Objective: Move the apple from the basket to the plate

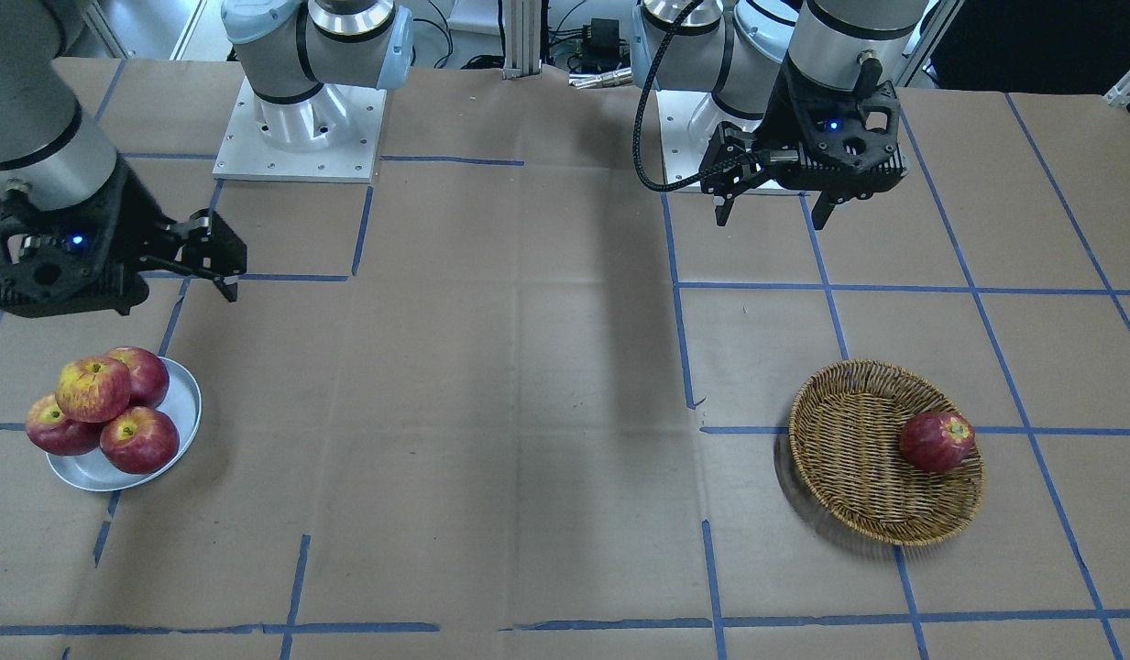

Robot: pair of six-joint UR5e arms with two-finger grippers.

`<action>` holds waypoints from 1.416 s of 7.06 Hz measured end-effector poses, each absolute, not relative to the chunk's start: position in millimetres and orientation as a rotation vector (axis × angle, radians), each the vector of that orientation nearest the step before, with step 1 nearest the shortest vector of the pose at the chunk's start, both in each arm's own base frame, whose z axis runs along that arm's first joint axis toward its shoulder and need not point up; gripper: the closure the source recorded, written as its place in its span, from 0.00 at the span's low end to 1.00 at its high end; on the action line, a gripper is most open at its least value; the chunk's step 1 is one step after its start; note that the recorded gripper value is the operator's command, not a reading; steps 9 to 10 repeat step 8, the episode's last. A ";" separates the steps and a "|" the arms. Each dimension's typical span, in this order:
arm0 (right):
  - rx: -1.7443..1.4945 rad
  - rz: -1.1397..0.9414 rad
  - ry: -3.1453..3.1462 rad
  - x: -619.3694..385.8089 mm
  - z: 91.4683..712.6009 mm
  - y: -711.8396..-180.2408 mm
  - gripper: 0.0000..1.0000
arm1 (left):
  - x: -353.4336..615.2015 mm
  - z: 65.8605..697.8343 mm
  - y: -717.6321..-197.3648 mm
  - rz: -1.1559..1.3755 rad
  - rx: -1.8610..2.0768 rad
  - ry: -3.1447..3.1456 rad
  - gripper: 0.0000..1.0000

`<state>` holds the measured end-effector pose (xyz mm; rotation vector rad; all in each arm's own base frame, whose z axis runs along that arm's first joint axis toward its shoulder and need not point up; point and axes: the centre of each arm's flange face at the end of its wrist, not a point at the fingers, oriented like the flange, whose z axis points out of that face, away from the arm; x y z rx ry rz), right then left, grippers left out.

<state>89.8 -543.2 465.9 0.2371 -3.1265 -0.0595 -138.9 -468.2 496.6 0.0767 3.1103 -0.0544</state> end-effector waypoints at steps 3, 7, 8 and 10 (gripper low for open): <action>0.135 -0.096 -3.130 126.0 476.2 -517.5 0.00 | -138.9 496.0 -468.5 -0.052 0.077 3.110 0.01; 0.128 -0.098 -3.131 128.2 476.6 -515.4 0.00 | -138.9 495.3 -469.2 -0.051 0.077 3.110 0.01; 0.128 -0.098 -3.130 128.0 476.6 -515.5 0.00 | -138.9 495.2 -469.3 -0.051 0.077 3.110 0.01; 0.128 -0.098 -3.130 128.0 476.6 -515.5 0.00 | -138.9 495.2 -469.3 -0.051 0.077 3.110 0.01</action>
